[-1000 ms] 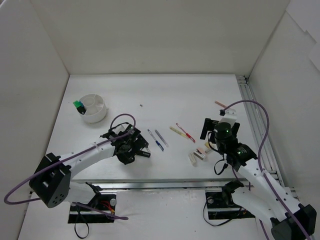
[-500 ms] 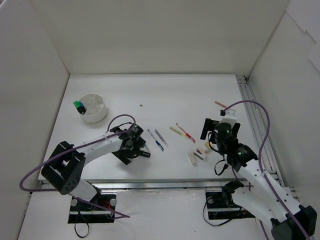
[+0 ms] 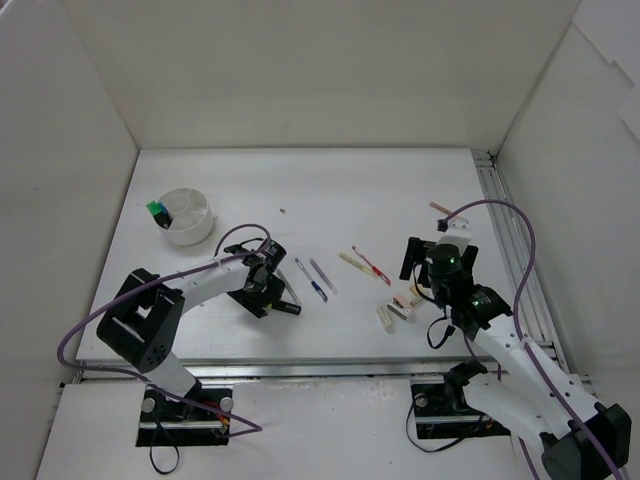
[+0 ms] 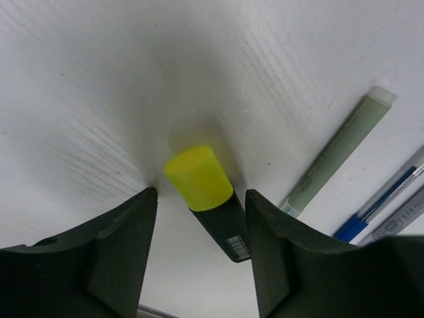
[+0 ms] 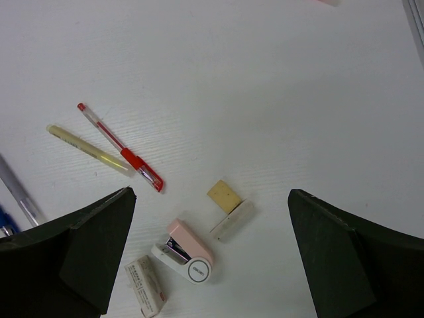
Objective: Sort the stationery into containers
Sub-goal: Pick up the pen from the center of the board.
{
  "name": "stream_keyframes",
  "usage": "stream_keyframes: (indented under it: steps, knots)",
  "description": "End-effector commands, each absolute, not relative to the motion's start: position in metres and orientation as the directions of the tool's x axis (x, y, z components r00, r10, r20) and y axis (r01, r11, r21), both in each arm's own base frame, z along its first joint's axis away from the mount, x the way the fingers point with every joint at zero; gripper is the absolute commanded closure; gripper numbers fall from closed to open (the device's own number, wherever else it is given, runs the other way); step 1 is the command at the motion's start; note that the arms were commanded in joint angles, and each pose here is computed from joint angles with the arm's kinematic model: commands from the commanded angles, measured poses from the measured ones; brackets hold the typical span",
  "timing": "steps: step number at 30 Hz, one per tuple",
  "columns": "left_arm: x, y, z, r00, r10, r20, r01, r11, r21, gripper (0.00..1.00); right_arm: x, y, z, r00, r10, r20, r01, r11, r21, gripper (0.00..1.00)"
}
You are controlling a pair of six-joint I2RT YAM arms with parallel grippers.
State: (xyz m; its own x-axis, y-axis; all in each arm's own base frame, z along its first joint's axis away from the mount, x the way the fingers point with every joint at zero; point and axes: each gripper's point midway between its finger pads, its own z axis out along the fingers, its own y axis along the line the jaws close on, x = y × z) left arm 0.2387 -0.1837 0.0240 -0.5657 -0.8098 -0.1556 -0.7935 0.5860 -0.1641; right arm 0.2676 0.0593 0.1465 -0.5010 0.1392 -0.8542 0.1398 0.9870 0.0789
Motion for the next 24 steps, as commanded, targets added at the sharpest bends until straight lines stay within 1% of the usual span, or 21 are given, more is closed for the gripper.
stream_keyframes:
  steps: [1, 6, 12, 13, 15, 19, 20, 22, 23, 24]
  knots:
    - [0.244, -0.181, 0.025, -0.565, -0.807, -0.175, -0.793, 0.589, -0.157, 0.51, 0.278, 0.062, 0.164, -0.452, 0.164, -0.877, 0.155, 0.982, 0.103, 0.02]
    - [0.243, -0.178, 0.025, -0.582, -0.791, -0.189, -0.779, 0.609, -0.149, 0.66, 0.277, 0.062, 0.16, -0.457, 0.165, -0.874, 0.158, 0.982, 0.103, 0.02]
    - [0.246, -0.173, 0.031, -0.609, -0.764, -0.212, -0.753, 0.641, -0.146, 0.7, 0.273, 0.064, 0.168, -0.435, 0.176, -0.883, 0.133, 0.982, 0.131, 0.02]
    - [0.246, -0.172, 0.033, -0.609, -0.763, -0.218, -0.752, 0.642, -0.148, 0.74, 0.272, 0.064, 0.169, -0.431, 0.177, -0.885, 0.129, 0.983, 0.134, 0.02]
    - [0.247, -0.165, 0.042, -0.6, -0.759, -0.254, -0.749, 0.644, -0.157, 0.76, 0.271, 0.061, 0.169, -0.423, 0.18, -0.888, 0.14, 0.981, 0.132, 0.02]
    - [0.256, -0.142, 0.073, -0.56, -0.739, -0.374, -0.728, 0.654, -0.203, 0.78, 0.272, 0.06, 0.167, -0.431, 0.171, -0.886, 0.148, 0.982, 0.118, 0.02]
    - [0.265, -0.136, 0.09, -0.54, -0.723, -0.431, -0.698, 0.671, -0.25, 0.78, 0.273, 0.06, 0.167, -0.432, 0.172, -0.885, 0.146, 0.982, 0.12, 0.02]
    - [0.268, -0.126, 0.115, -0.523, -0.693, -0.496, -0.657, 0.699, -0.283, 0.79, 0.274, 0.063, 0.167, -0.44, 0.169, -0.882, 0.134, 0.983, 0.122, 0.02]
    - [0.272, -0.113, 0.124, -0.492, -0.667, -0.56, -0.653, 0.707, -0.27, 0.79, 0.274, 0.063, 0.166, -0.443, 0.167, -0.881, 0.135, 0.984, 0.119, 0.02]
    - [0.272, -0.105, 0.134, -0.459, -0.664, -0.59, -0.658, 0.701, -0.277, 0.79, 0.274, 0.063, 0.166, -0.442, 0.166, -0.882, 0.137, 0.984, 0.116, 0.02]
